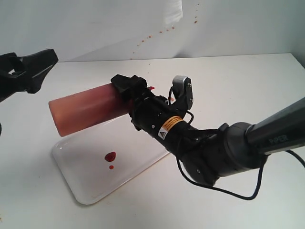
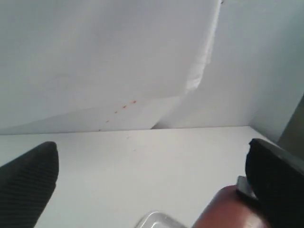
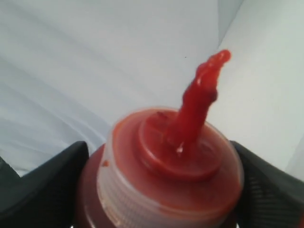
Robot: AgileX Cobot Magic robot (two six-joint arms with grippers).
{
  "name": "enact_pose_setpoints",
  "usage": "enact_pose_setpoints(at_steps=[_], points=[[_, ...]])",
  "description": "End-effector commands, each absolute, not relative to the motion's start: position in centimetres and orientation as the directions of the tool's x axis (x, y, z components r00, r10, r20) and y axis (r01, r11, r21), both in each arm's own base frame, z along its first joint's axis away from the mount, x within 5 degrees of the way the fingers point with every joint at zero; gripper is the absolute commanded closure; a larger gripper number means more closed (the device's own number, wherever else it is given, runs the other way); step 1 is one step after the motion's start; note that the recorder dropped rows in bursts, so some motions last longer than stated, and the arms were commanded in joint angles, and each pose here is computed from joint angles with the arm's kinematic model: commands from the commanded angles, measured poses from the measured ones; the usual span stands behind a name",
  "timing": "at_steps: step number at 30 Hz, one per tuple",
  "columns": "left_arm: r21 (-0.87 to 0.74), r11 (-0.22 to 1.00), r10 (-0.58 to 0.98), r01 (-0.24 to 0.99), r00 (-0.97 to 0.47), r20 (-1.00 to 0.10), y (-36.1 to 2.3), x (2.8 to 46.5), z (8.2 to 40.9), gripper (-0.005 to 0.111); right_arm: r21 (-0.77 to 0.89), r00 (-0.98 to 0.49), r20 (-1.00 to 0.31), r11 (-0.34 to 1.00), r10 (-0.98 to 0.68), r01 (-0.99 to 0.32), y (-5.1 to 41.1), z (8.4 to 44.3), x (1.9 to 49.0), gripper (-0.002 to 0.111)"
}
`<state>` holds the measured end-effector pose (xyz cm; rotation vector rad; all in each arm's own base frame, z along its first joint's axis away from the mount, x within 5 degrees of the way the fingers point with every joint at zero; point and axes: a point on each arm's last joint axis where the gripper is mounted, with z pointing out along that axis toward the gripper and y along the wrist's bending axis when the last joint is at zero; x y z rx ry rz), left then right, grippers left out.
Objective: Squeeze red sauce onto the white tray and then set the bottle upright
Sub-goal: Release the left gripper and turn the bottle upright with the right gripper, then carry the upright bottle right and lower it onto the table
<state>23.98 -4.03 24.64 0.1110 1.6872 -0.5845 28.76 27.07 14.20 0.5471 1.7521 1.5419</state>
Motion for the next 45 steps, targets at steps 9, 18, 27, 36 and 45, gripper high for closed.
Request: enact_pose_setpoints(at_steps=[9,18,27,36,45], points=[[-0.327,0.926,-0.264,0.189,-0.294,-0.919,-2.5,22.6,25.4,0.004,0.421,-0.245,-0.887,0.469,0.391,-0.776,25.3,19.1,30.4,0.098],[-0.384,0.906,-0.311,0.180,-0.334,-0.890,-2.6,22.5,25.2,0.004,-0.070,0.082,-0.996,0.710,-0.017,-0.701,23.4,21.6,29.9,0.098],[-0.395,0.898,-0.312,0.193,-0.353,-0.882,-2.8,22.4,25.0,0.004,-0.030,0.137,-0.990,0.923,0.024,-0.384,17.2,20.1,27.3,0.103],[-0.393,0.897,-0.305,0.200,-0.363,-0.881,-2.9,22.3,25.0,0.004,-0.136,0.062,-0.990,0.976,-0.127,-0.170,13.8,17.9,26.3,0.103],[-0.393,0.897,-0.305,0.200,-0.363,-0.881,-2.9,22.3,25.0,0.004,-0.198,-0.002,-0.980,0.976,-0.199,-0.086,9.1,16.5,26.7,0.103]])
